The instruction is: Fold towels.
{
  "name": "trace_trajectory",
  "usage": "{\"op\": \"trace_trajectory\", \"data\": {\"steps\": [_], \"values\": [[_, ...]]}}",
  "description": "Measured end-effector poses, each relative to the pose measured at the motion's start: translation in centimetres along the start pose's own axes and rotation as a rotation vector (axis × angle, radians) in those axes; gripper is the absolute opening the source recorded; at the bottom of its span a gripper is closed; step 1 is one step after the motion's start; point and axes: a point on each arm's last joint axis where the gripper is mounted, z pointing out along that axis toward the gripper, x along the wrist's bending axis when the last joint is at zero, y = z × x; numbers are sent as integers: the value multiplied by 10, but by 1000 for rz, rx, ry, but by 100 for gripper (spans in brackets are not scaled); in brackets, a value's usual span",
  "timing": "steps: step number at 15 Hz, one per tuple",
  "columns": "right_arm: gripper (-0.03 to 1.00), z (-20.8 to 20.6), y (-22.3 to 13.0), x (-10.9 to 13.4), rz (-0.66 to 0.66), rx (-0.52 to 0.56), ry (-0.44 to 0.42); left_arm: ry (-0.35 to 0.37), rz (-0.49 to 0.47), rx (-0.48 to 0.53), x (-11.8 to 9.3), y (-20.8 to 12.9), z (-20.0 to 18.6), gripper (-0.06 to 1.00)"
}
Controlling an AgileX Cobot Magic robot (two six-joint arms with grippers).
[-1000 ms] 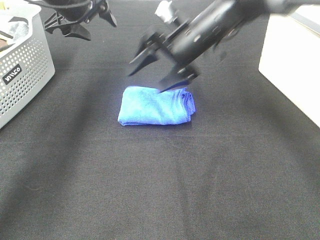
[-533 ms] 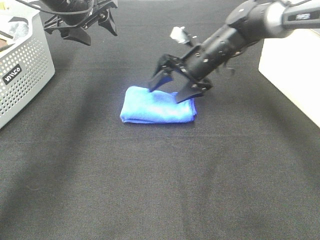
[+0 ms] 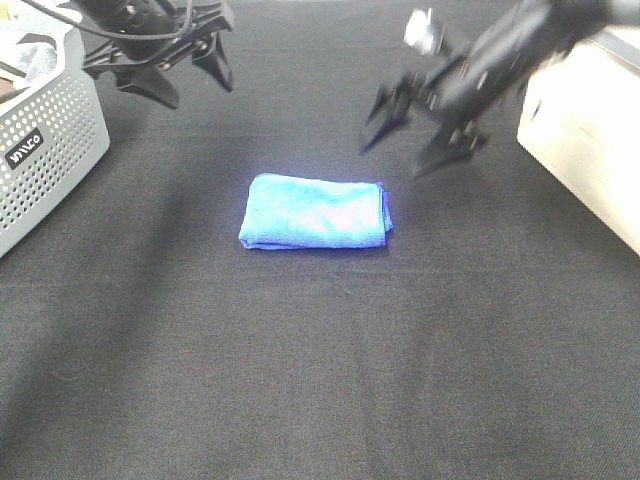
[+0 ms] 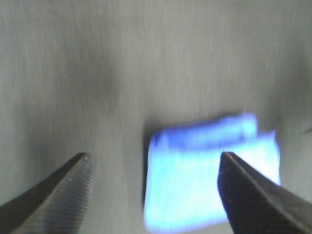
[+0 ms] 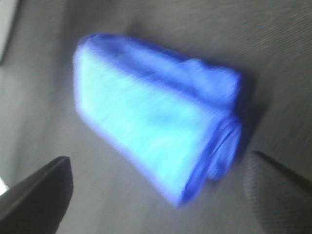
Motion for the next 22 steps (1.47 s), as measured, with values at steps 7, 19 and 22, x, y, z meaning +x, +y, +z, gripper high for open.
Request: {"op": "trace_trajectory", "data": {"steps": [7,19,22], "values": [[89,-97,-12,52,24,-77,-207,137,177,-25,-21,-13,-118,69],[89,-189,-255,129,-59,-261,-360,298,218,-262,32,-283,-276,69],[89,-185,-319,126,-113,-317,-435,271,242,-389,52,-355,-282,69]]}}
